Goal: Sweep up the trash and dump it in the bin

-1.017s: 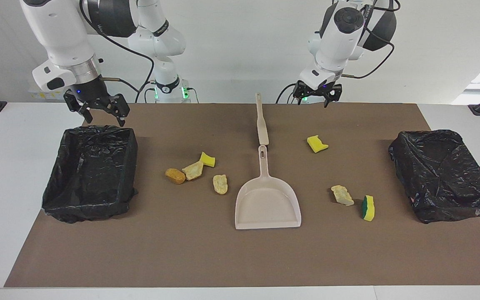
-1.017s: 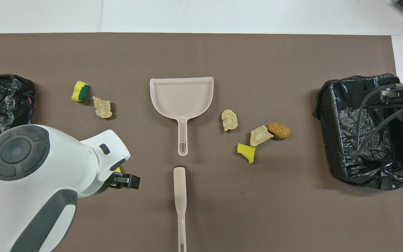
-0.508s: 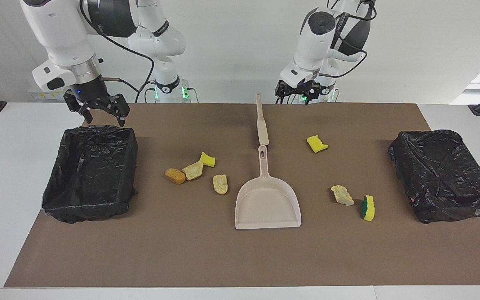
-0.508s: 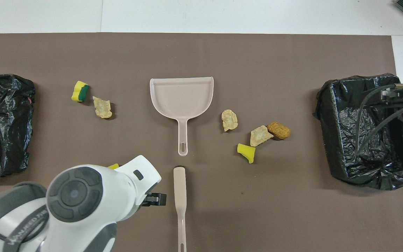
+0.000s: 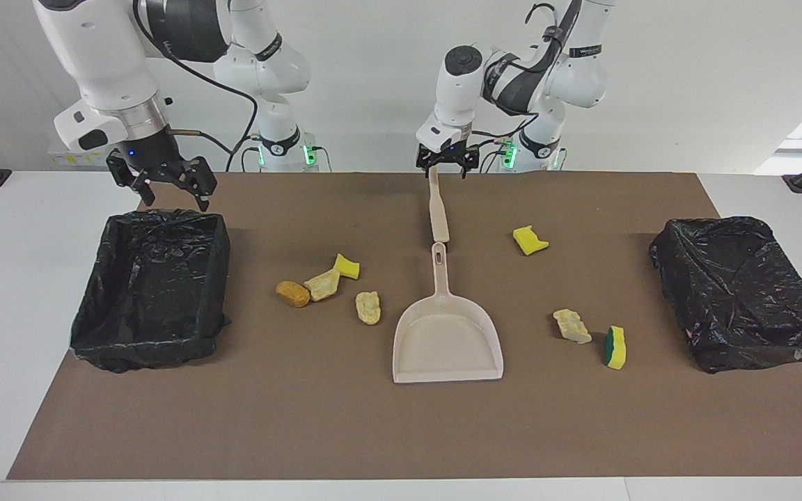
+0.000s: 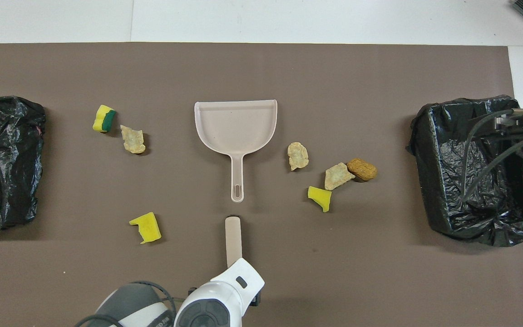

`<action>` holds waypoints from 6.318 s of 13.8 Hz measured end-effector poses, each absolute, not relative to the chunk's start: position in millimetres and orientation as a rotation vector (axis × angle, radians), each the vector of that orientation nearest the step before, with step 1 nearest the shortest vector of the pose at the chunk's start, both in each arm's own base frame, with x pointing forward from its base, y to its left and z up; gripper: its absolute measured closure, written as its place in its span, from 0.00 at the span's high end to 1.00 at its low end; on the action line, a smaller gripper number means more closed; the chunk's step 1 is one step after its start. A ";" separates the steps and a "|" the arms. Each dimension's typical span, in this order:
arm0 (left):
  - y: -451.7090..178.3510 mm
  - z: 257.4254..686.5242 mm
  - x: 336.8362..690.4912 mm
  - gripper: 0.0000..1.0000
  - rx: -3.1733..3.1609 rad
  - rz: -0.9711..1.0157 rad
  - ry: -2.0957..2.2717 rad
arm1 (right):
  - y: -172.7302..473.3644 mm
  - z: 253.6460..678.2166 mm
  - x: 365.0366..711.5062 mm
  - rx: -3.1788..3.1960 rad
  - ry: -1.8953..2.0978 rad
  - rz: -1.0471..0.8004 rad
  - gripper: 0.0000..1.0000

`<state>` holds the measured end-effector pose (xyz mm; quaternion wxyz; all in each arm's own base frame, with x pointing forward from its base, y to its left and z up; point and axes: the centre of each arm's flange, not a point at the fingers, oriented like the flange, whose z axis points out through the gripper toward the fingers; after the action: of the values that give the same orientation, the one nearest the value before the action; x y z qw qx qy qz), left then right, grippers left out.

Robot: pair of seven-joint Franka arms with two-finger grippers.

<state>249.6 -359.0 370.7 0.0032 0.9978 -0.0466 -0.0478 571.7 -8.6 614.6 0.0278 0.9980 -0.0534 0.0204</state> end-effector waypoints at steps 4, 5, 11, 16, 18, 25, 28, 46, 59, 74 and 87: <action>-365.2 345.3 242.5 1.00 3.139 -0.164 -0.143 | -8.6 614.6 571.7 3.081 -0.165 0.063 1.00; -365.4 342.2 242.4 1.00 3.143 -0.171 -0.145 | -8.6 614.6 571.7 3.081 -0.165 0.063 1.00; -367.9 340.7 241.7 0.84 3.144 -0.176 -0.162 | -8.6 614.6 571.7 3.081 -0.165 0.063 1.00; -367.9 340.5 241.6 0.37 3.145 -0.178 -0.169 | -8.6 614.6 571.7 3.081 -0.165 0.063 1.00; -366.1 343.0 246.4 0.28 3.150 -0.193 -0.152 | -8.6 614.6 571.7 3.081 -0.165 0.063 1.00; -313.1 375.1 285.4 0.26 3.283 -0.432 0.043 | -7.4 614.4 571.7 3.082 -0.141 0.062 1.00; -286.8 383.0 294.1 0.26 3.313 -0.474 0.336 | 22.9 608.9 572.2 3.136 -0.058 0.045 1.00; -247.1 369.0 337.6 0.26 2.819 -0.586 1.571 | 399.2 393.5 569.8 3.233 0.084 0.078 1.00; -127.8 374.5 487.8 0.26 2.528 -0.384 1.735 | 442.8 354.1 539.1 3.200 0.198 0.059 0.81; -23.5 378.9 520.9 0.26 3.105 -0.211 0.322 | 374.8 406.3 577.1 3.029 0.748 0.178 0.32; 28.0 403.4 578.8 0.26 3.085 0.039 -0.778 | 278.7 417.4 606.9 2.429 1.803 -0.037 0.32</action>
<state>578.8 28.0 403.4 -0.0203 0.9694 -0.2445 0.0122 606.9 278.7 417.4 0.0584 0.8016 0.5949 -0.0122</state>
